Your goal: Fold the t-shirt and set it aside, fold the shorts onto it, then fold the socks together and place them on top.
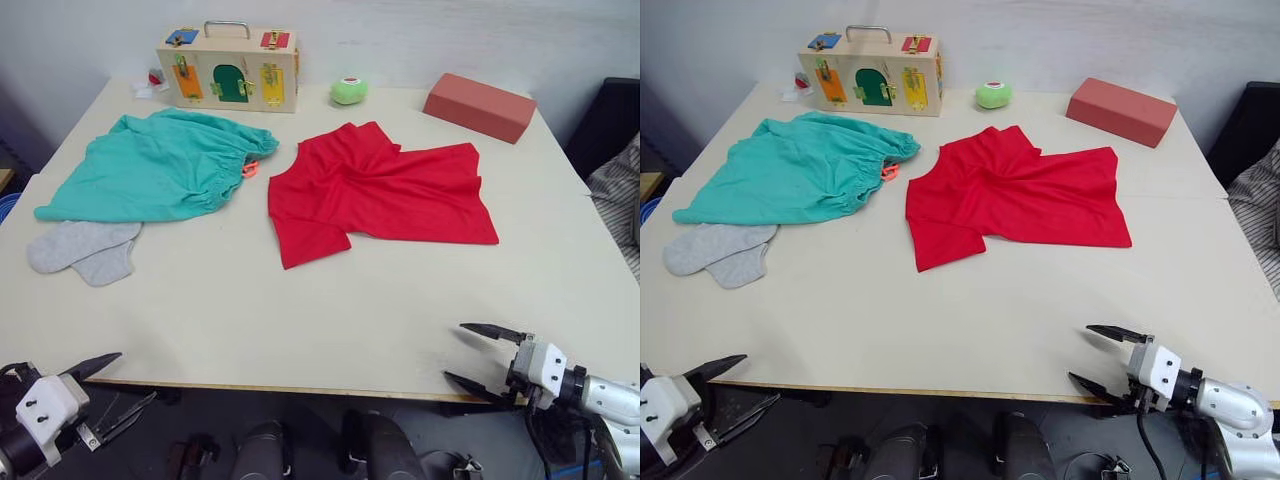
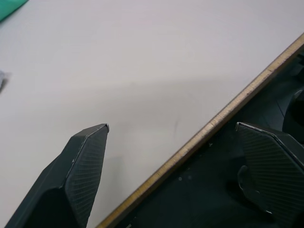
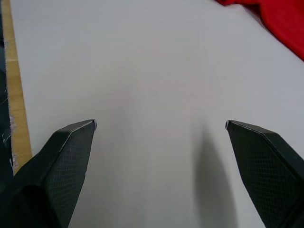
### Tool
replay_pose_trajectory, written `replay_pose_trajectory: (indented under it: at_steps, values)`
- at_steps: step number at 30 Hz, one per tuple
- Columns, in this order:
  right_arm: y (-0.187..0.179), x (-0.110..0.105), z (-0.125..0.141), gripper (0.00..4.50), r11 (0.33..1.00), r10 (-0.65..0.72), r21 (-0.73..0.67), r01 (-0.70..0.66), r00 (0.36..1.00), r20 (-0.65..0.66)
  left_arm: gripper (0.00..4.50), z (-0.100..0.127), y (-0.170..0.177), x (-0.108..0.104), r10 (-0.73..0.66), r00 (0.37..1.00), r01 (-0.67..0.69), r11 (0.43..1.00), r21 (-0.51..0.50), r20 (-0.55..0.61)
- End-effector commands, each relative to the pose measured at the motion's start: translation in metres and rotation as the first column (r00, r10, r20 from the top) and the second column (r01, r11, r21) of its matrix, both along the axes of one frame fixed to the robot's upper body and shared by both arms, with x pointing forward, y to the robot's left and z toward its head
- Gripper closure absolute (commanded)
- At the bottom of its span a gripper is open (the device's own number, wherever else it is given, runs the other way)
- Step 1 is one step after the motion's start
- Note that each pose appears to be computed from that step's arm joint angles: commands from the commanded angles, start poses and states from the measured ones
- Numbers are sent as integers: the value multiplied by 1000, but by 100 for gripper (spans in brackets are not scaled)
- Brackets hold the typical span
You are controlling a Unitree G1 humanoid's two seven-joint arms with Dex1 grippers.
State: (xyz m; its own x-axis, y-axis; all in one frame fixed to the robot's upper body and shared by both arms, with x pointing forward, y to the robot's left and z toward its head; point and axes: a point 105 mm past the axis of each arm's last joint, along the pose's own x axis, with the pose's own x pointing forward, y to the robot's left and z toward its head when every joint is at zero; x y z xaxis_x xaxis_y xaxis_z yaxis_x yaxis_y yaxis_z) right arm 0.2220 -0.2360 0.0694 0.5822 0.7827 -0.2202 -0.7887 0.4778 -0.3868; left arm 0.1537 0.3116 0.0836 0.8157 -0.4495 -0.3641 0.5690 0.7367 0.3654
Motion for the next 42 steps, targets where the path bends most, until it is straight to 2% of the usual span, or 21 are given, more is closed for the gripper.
replay_pose_trajectory:
  at_steps: [1,4,8,10,12,15,17,19,21,23,27,28,31,34,38,42]
  values:
    - [1,1,8,4,1000,-2,8,1,999,35,0,4,5,-2,14,1000,-14,1000,-1,14]
    - [1,1,11,4,1000,-2,12,2,999,40,0,13,-12,0,-20,1000,17,984,-176,-13]
    - [-4,8,28,4,1000,-20,6,20,993,117,0,31,-37,5,-136,990,115,948,-297,-49]
    - [-7,17,40,4,999,-44,17,42,985,165,0,40,-42,14,-166,986,153,947,-283,-24]
    - [-6,28,50,4,998,-52,30,47,980,191,0,50,-52,31,-214,977,214,948,-235,23]
    - [1,37,57,4,1000,-9,11,7,980,197,0,65,-66,54,-274,957,286,941,-181,90]
    - [6,47,61,4,997,57,-71,-43,976,212,0,78,-82,74,-335,936,349,926,-147,110]
    - [5,70,68,4,994,38,-108,-15,977,208,0,85,-104,98,-405,910,411,910,-60,92]
    - [3,92,71,4,990,12,-141,14,983,183,0,85,-120,122,-436,897,436,900,26,69]
    - [4,103,73,4,986,16,-164,15,983,185,0,84,-125,137,-437,898,433,899,68,55]
    - [-4,151,60,4,942,-91,-316,110,993,77,0,64,-152,188,-435,900,429,888,167,-3]
    - [-6,161,63,4,929,-113,-341,141,989,100,0,62,-158,195,-427,904,424,892,156,-13]
    - [-16,180,68,4,901,-209,-372,224,975,80,0,56,-168,205,-429,903,430,892,136,-41]
    - [-28,188,68,4,864,-277,-419,278,959,65,0,54,-177,212,-427,903,430,897,103,-52]
    - [-37,192,66,4,828,-329,-471,304,944,31,0,41,-174,221,-392,915,403,905,137,-95]
    - [-41,191,62,0,822,-361,-485,299,932,-36,86,34,-170,227,-346,928,360,928,98,-137]
